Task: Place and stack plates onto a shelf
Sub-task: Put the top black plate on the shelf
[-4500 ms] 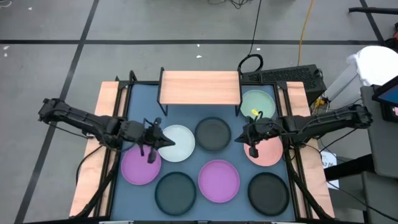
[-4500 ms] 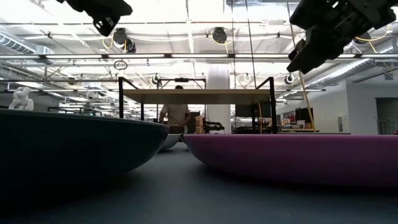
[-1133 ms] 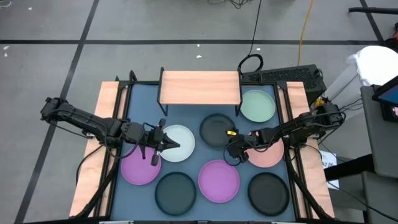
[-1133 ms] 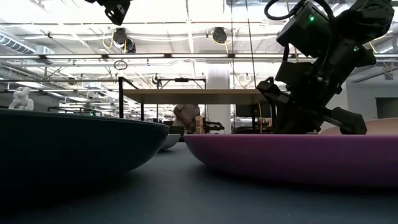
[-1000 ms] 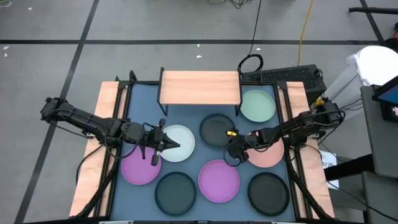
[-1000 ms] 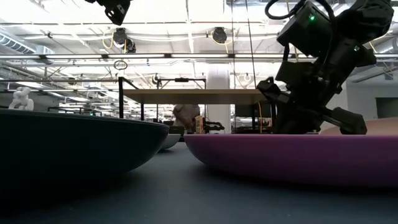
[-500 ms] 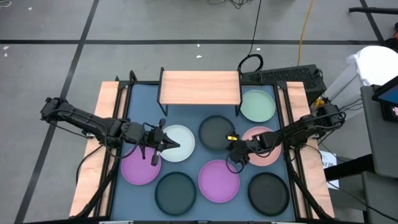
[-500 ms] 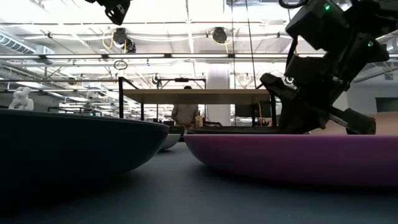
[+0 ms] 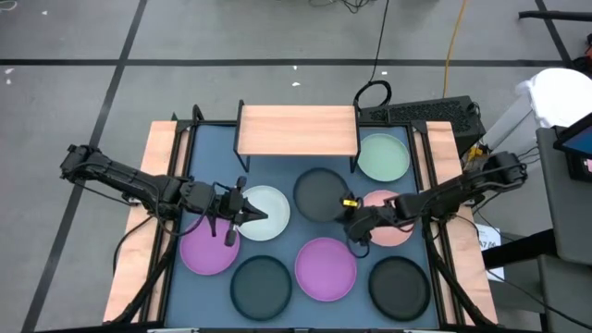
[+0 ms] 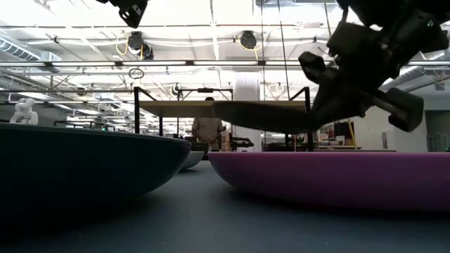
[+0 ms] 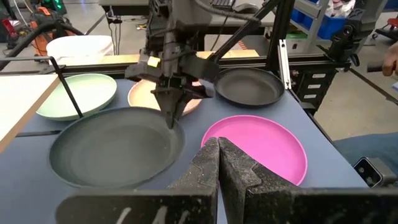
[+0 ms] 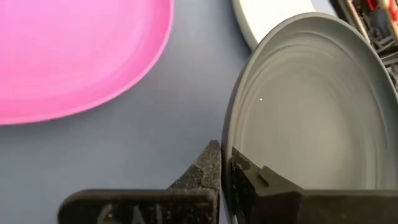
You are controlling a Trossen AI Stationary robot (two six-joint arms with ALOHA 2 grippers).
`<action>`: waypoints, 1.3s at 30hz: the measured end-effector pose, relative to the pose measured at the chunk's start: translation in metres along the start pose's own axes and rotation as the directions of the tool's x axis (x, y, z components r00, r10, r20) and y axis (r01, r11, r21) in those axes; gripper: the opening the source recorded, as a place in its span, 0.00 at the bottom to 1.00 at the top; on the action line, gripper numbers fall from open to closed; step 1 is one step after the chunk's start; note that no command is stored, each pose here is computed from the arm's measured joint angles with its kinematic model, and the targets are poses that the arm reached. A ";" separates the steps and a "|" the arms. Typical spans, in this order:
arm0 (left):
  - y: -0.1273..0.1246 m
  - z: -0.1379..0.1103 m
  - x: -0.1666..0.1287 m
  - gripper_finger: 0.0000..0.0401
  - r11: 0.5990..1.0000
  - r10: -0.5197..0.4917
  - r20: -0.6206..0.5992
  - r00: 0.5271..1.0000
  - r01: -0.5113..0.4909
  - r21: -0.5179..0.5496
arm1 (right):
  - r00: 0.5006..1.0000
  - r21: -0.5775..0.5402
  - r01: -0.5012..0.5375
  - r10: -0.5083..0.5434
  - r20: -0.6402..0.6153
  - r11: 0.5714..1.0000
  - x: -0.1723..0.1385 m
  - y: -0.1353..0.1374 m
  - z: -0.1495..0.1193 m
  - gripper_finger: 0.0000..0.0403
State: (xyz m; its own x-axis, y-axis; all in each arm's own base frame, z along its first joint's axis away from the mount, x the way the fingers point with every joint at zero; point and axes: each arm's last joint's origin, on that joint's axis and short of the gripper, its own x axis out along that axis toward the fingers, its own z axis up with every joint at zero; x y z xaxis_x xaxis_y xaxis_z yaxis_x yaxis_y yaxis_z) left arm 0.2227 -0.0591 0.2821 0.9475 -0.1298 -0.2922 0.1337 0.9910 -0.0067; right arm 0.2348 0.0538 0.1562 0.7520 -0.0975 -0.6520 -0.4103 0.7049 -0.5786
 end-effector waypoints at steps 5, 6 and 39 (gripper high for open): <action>0.000 0.000 0.000 0.01 1.000 0.000 0.004 1.000 0.000 0.000 | 0.999 0.008 0.016 -0.016 0.027 1.000 -0.006 -0.003 0.003 0.00; 0.000 0.000 0.000 0.01 1.000 0.000 0.005 1.000 0.000 0.000 | 0.999 0.009 0.019 -0.019 0.032 1.000 -0.007 -0.004 0.003 0.00; 0.000 0.000 0.000 0.01 1.000 0.009 0.003 1.000 -0.009 -0.002 | 0.994 0.132 0.087 -0.095 0.058 0.987 -0.052 -0.061 0.080 0.00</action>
State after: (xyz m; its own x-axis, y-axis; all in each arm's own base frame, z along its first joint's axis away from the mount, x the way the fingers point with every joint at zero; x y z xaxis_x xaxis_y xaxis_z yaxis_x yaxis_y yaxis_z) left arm 0.2229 -0.0589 0.2824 0.9496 -0.1214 -0.2889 0.1250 0.9921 -0.0057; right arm 0.2621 0.0725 0.2643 0.8160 -0.1236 -0.5647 -0.2717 0.7802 -0.5634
